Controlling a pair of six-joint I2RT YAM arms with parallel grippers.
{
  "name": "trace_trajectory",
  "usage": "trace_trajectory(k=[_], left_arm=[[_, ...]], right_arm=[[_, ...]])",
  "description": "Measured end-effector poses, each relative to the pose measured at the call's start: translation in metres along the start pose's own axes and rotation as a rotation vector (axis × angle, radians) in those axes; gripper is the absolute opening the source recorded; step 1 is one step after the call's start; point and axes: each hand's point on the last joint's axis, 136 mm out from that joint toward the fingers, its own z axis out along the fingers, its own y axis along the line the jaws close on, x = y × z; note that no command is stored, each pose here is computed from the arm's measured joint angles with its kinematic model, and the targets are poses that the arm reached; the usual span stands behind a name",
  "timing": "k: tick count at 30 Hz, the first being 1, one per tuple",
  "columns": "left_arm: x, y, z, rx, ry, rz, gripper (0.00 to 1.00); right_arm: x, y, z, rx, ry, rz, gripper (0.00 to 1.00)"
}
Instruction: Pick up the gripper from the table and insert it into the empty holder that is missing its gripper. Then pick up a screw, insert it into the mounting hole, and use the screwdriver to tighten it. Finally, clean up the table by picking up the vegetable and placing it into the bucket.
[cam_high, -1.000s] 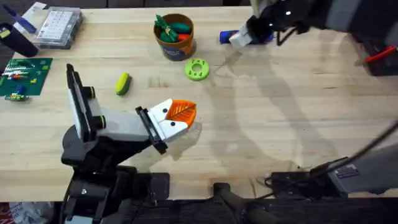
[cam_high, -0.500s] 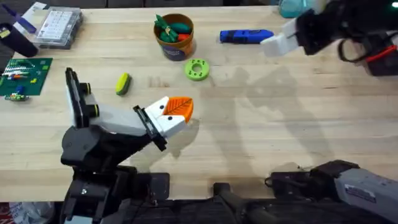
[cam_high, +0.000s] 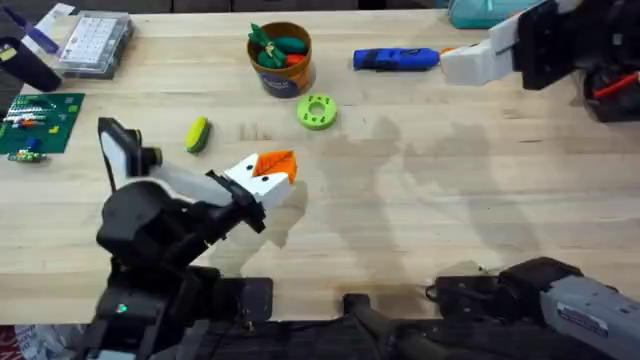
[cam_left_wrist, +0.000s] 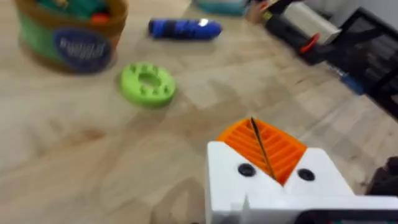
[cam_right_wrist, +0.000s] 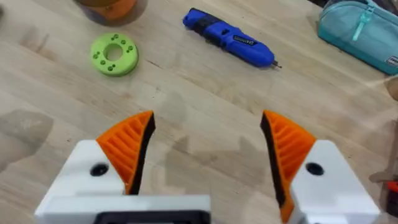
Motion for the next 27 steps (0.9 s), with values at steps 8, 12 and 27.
trace_trajectory(k=[8,12,27], left_arm=[[-0.054,0.006,-0.031,-0.276,0.176,0.004,0.011],[-0.101,0.007,-0.038,-0.379,0.208,0.008,0.011],[-0.138,-0.002,-0.046,-0.404,0.153,0.047,0.439]], right_arm=[[0.012,0.002,-0.009,-0.007,0.049,0.051,0.993],[0.005,0.002,-0.034,-0.007,0.049,0.067,0.993],[0.009,0.004,-0.062,-0.01,0.081,0.097,0.993]])
